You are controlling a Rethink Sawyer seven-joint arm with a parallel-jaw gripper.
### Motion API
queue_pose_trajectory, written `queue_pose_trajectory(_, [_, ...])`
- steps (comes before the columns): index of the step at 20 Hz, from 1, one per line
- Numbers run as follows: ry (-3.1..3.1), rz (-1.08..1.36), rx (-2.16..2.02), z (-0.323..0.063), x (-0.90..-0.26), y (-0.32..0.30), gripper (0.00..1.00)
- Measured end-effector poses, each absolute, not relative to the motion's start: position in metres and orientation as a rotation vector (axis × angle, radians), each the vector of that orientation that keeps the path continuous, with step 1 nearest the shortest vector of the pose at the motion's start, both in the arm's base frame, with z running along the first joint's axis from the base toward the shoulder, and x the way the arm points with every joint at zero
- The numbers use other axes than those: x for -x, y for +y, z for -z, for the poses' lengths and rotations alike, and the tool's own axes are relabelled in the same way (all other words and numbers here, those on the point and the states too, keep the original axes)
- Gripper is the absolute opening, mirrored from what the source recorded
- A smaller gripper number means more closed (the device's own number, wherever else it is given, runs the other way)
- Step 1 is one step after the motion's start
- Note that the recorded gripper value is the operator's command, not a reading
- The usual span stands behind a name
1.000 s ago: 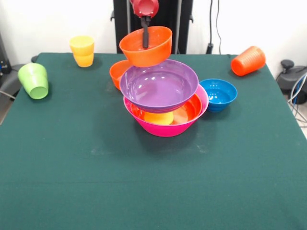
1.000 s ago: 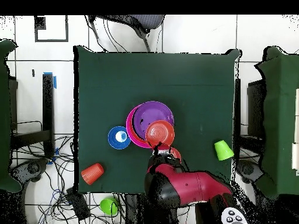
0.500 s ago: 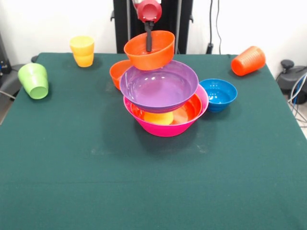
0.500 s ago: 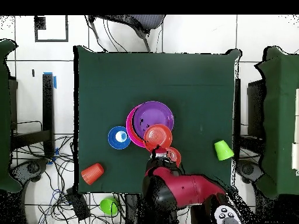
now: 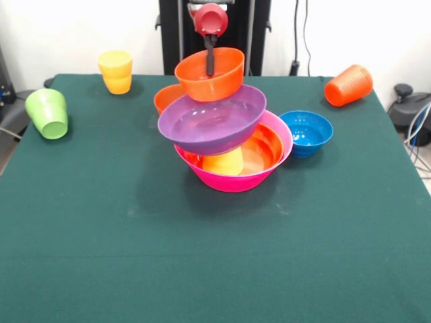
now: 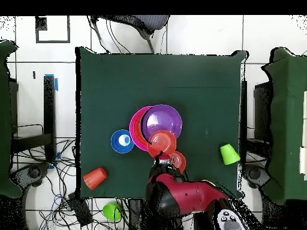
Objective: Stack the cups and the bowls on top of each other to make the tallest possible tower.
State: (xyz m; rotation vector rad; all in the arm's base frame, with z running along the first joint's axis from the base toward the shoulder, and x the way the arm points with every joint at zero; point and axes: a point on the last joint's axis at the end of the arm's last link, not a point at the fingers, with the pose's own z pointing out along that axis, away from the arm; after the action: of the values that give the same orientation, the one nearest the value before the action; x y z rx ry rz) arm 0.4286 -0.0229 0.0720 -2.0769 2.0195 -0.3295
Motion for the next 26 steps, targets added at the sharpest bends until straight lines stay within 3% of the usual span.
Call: queue_pose_trajectory(26, [2.033, 0.323, 2.130, -0.064, -0.415, -0.017, 0.00])
